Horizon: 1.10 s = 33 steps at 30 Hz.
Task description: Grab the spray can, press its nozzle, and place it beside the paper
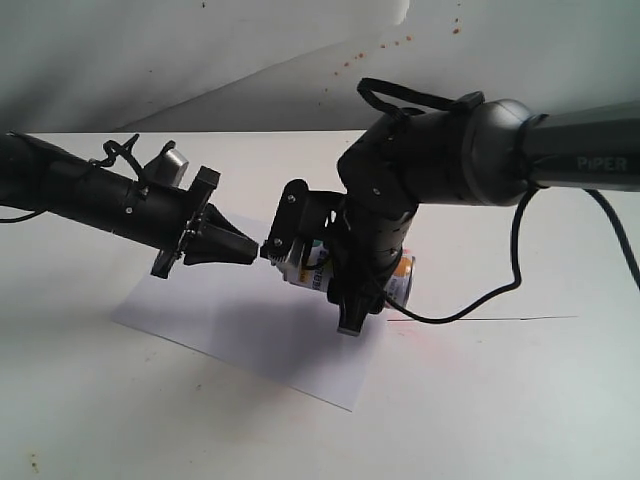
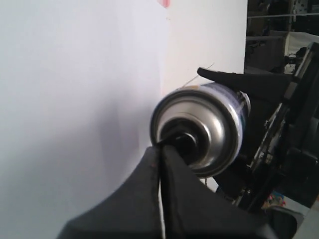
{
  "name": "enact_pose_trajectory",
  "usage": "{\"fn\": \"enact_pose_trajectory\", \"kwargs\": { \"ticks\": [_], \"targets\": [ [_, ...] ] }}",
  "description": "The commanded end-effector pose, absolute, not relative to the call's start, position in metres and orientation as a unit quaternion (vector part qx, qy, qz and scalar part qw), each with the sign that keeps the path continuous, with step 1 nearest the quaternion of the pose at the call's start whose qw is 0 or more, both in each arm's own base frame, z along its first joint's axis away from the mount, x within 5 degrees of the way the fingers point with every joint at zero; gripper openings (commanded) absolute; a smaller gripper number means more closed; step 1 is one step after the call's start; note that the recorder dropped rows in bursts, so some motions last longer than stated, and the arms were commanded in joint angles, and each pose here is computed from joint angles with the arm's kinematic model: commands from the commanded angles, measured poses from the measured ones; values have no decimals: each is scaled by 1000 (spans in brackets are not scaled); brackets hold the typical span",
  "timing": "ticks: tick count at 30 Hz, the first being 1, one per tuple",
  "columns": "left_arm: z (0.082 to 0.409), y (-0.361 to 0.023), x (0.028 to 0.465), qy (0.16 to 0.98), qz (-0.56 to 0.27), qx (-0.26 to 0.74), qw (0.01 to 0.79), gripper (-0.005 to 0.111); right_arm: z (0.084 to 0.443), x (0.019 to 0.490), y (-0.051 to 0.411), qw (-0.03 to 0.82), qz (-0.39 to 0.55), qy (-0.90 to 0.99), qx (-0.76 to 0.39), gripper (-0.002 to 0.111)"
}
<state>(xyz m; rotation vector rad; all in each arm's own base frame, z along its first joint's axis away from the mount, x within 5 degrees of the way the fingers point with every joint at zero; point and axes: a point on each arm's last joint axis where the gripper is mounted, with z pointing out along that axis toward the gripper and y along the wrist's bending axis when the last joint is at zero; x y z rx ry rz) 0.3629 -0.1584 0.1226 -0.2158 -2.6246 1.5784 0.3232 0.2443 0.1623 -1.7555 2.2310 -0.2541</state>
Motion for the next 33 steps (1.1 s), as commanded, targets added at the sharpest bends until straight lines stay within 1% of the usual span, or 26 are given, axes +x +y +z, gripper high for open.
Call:
{"fn": "enact_pose_trajectory", "kwargs": {
  "ticks": [1,5,9,11,15,16,19,21,23,25,27,30,33],
  "targets": [
    [142,-132,366,-878,473,-52,-53,0,172,326,246,170,-85,772,-607,0],
    [171,-102,353,-907,377,-26,-188,0,172,326,246,170,-84,777,-601,0],
    [215,-77,320,-905,267,-20,-330,0,172,328,246,178,-84,790,-581,0],
    [238,-67,297,-893,234,-11,-385,0,173,331,243,186,-88,805,-557,0],
    [300,-50,243,-833,184,-20,-521,0,179,340,230,199,-85,837,-503,0],
    [313,-46,228,-815,176,-21,-551,0,184,343,227,210,-81,844,-487,0],
    [339,-36,186,-766,155,-20,-624,0,207,348,219,260,-65,855,-444,0],
    [343,-31,161,-744,147,-18,-651,0,232,351,213,313,-44,856,-409,0],
    [339,-27,140,-727,144,-14,-671,0,258,353,204,368,-17,851,-374,0],
    [326,-24,123,-721,144,-4,-678,0,286,355,192,421,14,845,-330,0],
    [312,-22,111,-719,151,6,-678,0,305,355,180,458,35,838,-294,0],
    [292,-20,98,-719,151,7,-679,0,323,350,160,513,52,818,-255,0],
    [279,-19,88,-716,152,7,-682,0,322,341,142,549,66,803,-221,0]
  ]
}}
